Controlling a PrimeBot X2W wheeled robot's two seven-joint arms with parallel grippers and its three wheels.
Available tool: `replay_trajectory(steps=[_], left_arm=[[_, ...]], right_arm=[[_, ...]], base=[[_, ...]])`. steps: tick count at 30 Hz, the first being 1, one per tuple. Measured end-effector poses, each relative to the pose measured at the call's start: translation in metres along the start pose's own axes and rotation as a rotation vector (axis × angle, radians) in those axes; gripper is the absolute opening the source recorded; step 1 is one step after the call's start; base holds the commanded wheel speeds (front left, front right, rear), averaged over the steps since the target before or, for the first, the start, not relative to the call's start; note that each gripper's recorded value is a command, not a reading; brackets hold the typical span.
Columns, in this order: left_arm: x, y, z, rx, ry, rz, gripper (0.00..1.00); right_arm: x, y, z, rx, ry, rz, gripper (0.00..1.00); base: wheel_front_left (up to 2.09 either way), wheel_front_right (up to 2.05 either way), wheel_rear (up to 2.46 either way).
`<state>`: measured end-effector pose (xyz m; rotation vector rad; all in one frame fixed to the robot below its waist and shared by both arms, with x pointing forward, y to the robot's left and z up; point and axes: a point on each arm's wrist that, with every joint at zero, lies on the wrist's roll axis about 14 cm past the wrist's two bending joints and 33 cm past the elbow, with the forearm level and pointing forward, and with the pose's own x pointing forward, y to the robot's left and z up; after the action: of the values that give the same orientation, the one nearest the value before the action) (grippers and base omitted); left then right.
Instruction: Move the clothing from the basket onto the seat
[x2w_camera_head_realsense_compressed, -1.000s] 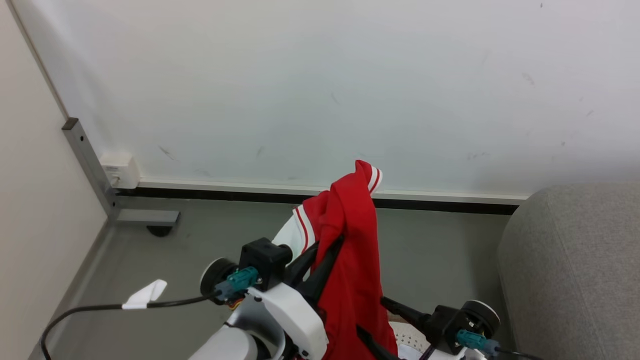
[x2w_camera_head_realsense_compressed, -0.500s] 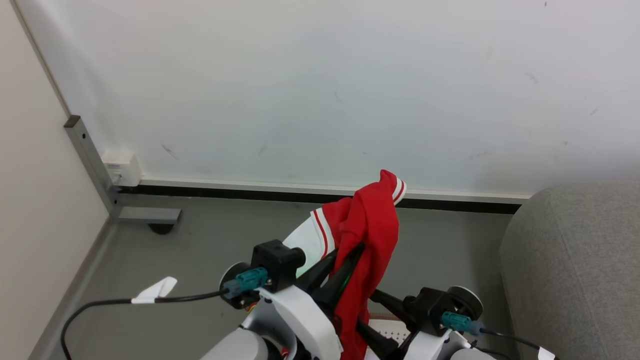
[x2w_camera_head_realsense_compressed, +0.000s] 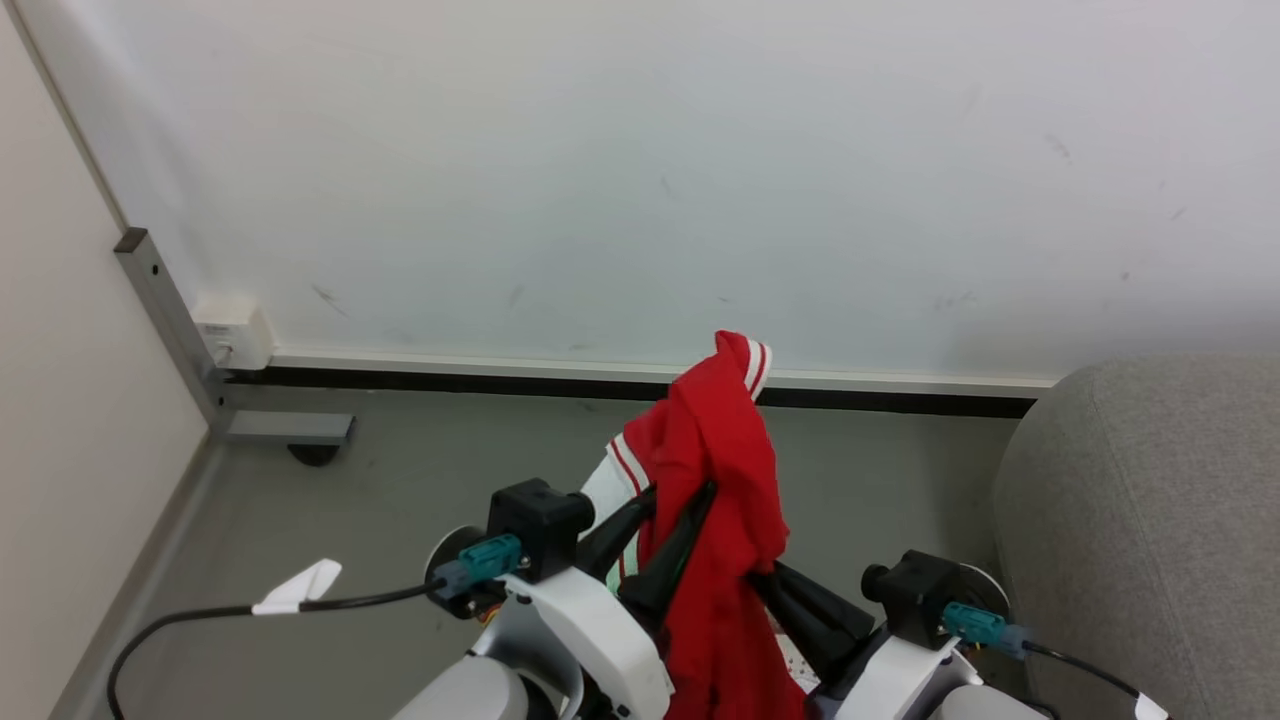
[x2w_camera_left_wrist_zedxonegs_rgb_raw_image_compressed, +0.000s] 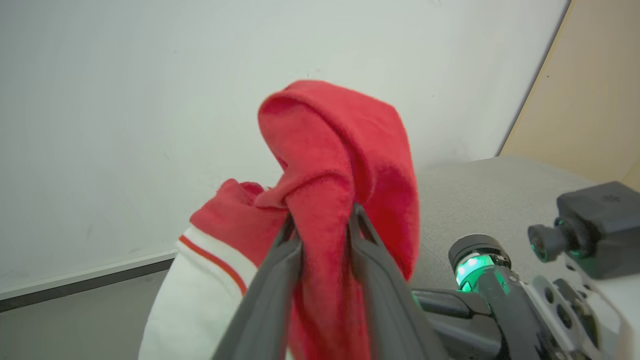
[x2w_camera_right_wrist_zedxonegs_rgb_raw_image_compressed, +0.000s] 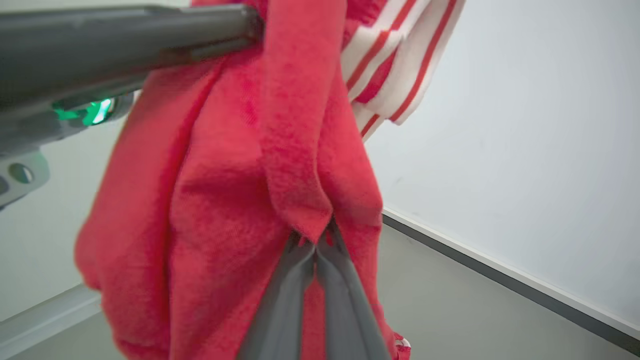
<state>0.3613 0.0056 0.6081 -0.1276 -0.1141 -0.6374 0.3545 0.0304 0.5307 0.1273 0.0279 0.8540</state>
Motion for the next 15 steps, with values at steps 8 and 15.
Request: replay_trajectory(steps=[8,15], left_arm=[[0.004,0.0,-0.004,0.005,0.0,0.003,1.0],[0.009,-0.003,-0.012,0.006,0.017,-0.007,1.0]], right_arm=[[-0.014,-0.025,0.013,0.052,-0.061,-0.096,0.0],[-0.036,-0.061,0.032,0.078,-0.139,-0.21,0.0]], base=[[0.0,0.0,0.0],[0.0,0.0,0.0]])
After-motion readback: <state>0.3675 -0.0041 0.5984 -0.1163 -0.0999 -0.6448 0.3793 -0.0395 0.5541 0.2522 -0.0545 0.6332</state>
